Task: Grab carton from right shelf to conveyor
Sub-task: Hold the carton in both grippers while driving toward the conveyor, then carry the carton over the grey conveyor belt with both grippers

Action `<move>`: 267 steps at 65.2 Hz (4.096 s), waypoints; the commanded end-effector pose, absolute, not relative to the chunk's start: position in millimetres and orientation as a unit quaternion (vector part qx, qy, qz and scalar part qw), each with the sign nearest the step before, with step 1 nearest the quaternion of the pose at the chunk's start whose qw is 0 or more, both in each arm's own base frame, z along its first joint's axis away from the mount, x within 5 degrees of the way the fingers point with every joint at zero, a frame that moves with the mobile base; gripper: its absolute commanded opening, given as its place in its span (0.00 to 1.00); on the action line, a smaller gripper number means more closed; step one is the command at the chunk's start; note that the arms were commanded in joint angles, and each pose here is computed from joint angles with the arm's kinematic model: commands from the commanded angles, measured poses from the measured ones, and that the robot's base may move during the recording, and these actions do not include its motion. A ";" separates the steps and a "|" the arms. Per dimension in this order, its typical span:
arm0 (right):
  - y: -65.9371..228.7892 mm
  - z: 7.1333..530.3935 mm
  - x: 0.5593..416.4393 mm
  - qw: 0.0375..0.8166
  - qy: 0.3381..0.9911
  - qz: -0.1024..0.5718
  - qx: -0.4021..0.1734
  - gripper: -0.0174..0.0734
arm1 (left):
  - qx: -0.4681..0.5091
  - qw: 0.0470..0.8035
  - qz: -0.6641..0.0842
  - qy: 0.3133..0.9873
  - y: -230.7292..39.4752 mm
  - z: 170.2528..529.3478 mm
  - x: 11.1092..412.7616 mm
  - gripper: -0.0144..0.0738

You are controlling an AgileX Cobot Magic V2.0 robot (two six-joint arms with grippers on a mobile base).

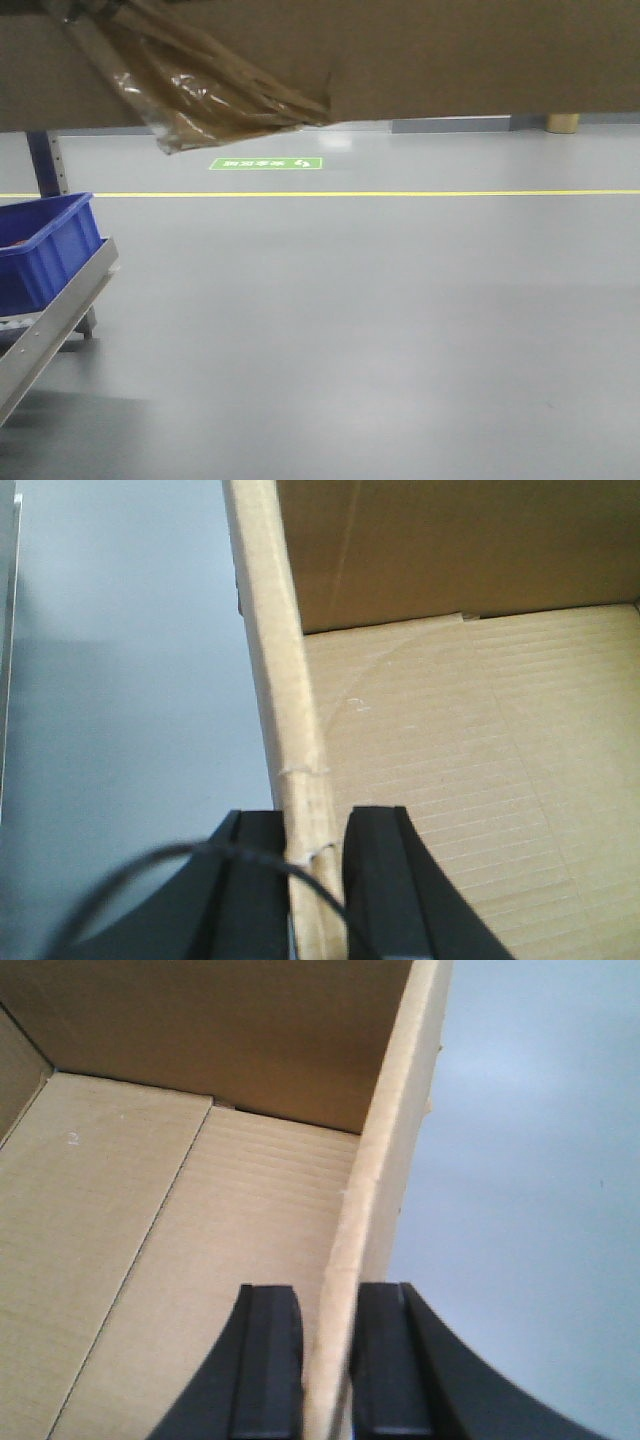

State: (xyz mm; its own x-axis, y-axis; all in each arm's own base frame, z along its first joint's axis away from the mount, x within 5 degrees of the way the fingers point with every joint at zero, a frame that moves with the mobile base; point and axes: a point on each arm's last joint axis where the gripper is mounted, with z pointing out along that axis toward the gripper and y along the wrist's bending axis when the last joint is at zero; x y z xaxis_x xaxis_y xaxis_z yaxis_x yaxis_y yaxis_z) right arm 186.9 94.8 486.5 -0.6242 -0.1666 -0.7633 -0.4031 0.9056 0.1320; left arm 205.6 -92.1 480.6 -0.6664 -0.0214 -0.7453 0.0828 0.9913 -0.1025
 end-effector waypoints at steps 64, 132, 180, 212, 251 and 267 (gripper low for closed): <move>93.1 492.3 183.4 0.426 0.876 0.149 -0.167 0.13 | 0.022 0.432 -0.072 0.899 -90.2 489.0 201.7 0.14; 95.8 498.4 189.8 0.465 0.856 0.159 -0.161 0.13 | 0.022 0.440 -0.067 0.895 -89.8 489.9 203.5 0.14; 97.0 504.3 192.9 0.496 0.838 0.167 -0.156 0.13 | 0.022 0.441 -0.065 0.895 -89.6 490.0 203.6 0.14; 97.0 504.5 192.9 0.497 0.837 0.168 -0.156 0.13 | 0.020 0.450 -0.045 0.892 -86.2 491.0 204.9 0.14; 97.0 504.5 192.9 0.497 0.837 0.168 -0.156 0.13 | 0.010 0.495 0.065 0.866 -67.8 499.3 210.2 0.14; 97.0 504.5 192.9 0.497 0.837 0.168 -0.156 0.13 | 0.009 0.499 0.075 0.863 -66.2 500.2 210.6 0.14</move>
